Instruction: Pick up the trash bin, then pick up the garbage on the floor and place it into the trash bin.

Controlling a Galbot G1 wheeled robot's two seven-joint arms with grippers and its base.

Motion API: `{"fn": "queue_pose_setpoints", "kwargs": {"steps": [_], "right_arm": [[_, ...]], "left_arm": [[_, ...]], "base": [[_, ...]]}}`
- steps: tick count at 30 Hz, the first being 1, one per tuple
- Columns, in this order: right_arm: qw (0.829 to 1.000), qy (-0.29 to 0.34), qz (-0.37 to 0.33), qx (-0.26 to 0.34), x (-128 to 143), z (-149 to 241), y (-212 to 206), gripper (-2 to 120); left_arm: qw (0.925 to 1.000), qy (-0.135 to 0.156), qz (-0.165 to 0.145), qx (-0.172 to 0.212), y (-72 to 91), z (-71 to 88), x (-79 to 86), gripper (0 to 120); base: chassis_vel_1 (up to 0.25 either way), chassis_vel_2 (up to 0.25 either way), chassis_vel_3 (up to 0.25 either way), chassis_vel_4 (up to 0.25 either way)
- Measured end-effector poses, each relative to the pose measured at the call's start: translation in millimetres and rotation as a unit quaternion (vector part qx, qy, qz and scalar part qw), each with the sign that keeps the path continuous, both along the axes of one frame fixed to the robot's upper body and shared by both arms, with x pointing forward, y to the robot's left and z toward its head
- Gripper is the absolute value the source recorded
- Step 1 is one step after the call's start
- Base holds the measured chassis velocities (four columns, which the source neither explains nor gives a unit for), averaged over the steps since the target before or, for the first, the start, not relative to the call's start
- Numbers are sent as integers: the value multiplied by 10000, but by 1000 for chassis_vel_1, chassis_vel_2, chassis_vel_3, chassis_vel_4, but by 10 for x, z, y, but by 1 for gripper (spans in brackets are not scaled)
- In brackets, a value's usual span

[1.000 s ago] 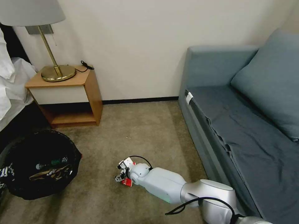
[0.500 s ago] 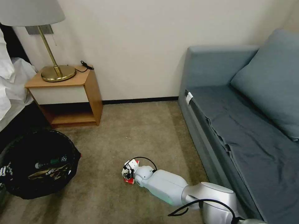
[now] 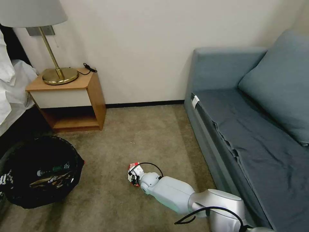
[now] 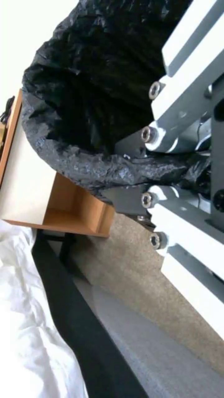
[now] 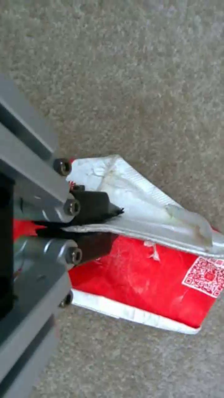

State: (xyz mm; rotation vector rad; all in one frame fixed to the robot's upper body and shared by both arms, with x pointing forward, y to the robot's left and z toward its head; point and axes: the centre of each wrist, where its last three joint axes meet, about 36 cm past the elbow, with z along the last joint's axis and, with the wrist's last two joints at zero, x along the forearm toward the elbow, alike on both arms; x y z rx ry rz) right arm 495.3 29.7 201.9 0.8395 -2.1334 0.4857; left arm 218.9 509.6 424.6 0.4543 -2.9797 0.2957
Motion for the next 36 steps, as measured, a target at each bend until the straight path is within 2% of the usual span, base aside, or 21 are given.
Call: {"fn": "queue_pose_setpoints", "kwargs": {"steps": [13,17,21,24,26,27,29,30,31,34,36], "right_arm": [[9992,-243,128,304,26,267,186,0],[9976,-566,-62,405,246,531,-109,0],[9963,-689,-150,490,312,677,-206,0],[9918,-991,-331,739,440,1043,-384,0],[9910,-1039,-347,772,456,1095,-400,0],[9863,-1277,-373,977,518,1375,-452,0],[9812,-1486,-365,1173,556,1649,-498,0],[9756,-1677,-307,1381,564,1939,-533,0],[9756,-1677,-307,1381,564,1939,-533,0],[9653,-2026,-140,1643,567,2469,-748,0],[9632,-2096,-106,1681,564,2576,-805,0]], "left_arm": [[10000,-34,-63,-8,-77,-1,27,4],[9999,-54,-114,-24,-133,-1,56,4],[9999,-58,-134,-28,-152,-1,65,4],[9998,-48,-183,-46,-201,-15,93,4],[9998,-47,-192,-48,-208,-16,98,4],[9997,-52,-236,-70,-247,-16,123,4],[9996,-55,-278,-85,-291,-19,151,4],[9994,-44,-325,-84,-336,-29,177,4],[9994,-44,-325,-84,-336,-29,177,4],[9990,-21,-430,-95,-409,-46,221,4],[9989,-16,-453,-101,-423,-51,232,4]], "base": [[0,0,0,0],[0,0,0,0],[0,0,0,0],[0,0,0,0],[0,0,0,0],[0,0,0,0],[0,0,0,0],[0,0,0,0],[0,0,0,0],[0,0,0,0],[0,0,0,0]]}}
